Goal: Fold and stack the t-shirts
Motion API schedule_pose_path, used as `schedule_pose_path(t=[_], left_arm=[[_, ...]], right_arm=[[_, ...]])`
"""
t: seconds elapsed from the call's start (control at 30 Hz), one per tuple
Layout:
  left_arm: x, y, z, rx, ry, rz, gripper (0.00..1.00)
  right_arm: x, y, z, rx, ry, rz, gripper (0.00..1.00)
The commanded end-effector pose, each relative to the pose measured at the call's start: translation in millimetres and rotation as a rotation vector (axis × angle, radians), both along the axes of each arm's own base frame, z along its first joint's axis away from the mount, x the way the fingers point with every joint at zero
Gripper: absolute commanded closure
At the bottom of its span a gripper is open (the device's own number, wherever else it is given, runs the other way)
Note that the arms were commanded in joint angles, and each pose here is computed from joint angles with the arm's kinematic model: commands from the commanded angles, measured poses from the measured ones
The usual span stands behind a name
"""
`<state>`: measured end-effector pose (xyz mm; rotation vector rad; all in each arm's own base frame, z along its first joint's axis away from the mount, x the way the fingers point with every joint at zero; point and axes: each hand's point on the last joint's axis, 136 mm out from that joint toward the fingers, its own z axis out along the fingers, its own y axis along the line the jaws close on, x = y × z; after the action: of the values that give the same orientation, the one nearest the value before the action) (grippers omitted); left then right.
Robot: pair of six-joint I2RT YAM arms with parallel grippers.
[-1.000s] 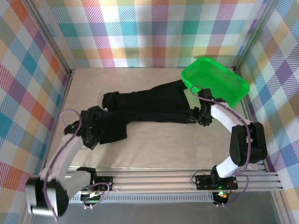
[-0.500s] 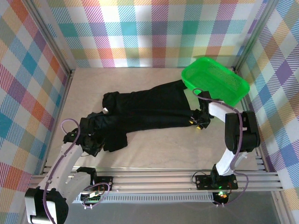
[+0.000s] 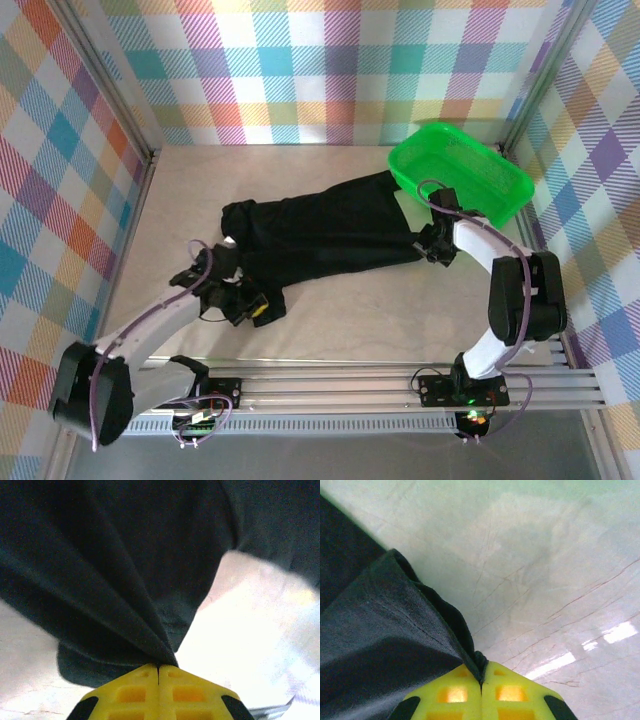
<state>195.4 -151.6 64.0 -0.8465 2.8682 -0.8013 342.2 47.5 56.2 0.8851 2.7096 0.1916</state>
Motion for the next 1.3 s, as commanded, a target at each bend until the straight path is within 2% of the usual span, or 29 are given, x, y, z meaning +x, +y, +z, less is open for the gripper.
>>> schedule_pose_path(t=[0.0,0.07,0.1,0.13,0.2,0.27,0.33,0.43,0.67,0.83,1.03,1.2,1.27], left_arm=[[6,-22,20,-0.033,-0.044,-0.103,0.62],[6,-12,34,0.027,-0.078,-0.131,0.38],[8,-5,43,0.061,-0.103,-0.134,0.33],[8,2,50,0.085,-0.112,-0.13,0.29],[10,24,62,0.144,-0.12,-0.082,0.29],[10,57,67,0.243,-0.096,0.014,0.34],[5,96,61,0.332,-0.013,0.135,0.4],[13,128,49,0.344,0.023,0.268,0.42],[42,154,2,0.284,0.06,0.471,0.43],[42,163,-15,0.327,0.113,0.485,0.43],[58,162,-33,0.293,0.06,0.498,0.44],[58,157,-52,0.268,0.097,0.498,0.64],[57,159,-50,0.277,0.085,0.506,0.81]], right_arm=[[-4,-15,12,-0.084,0.003,0.022,1.0],[-6,-15,12,-0.085,0.007,0.031,1.0],[-7,-15,12,-0.087,0.013,0.033,1.0],[-8,-15,11,-0.088,0.015,0.037,1.0],[-9,-15,10,-0.088,0.019,0.044,1.0],[-9,-15,10,-0.087,0.019,0.052,1.0],[-9,-14,10,-0.083,0.021,0.061,1.0],[-9,-11,8,-0.071,0.025,0.077,1.0],[-9,-4,6,-0.038,0.027,0.101,1.0],[-8,-1,9,-0.025,0.023,0.114,1.0],[-8,4,9,0.002,0.024,0.12,1.0],[-9,5,8,0.005,0.026,0.128,1.0],[-9,5,10,0.01,0.019,0.128,1.0]])
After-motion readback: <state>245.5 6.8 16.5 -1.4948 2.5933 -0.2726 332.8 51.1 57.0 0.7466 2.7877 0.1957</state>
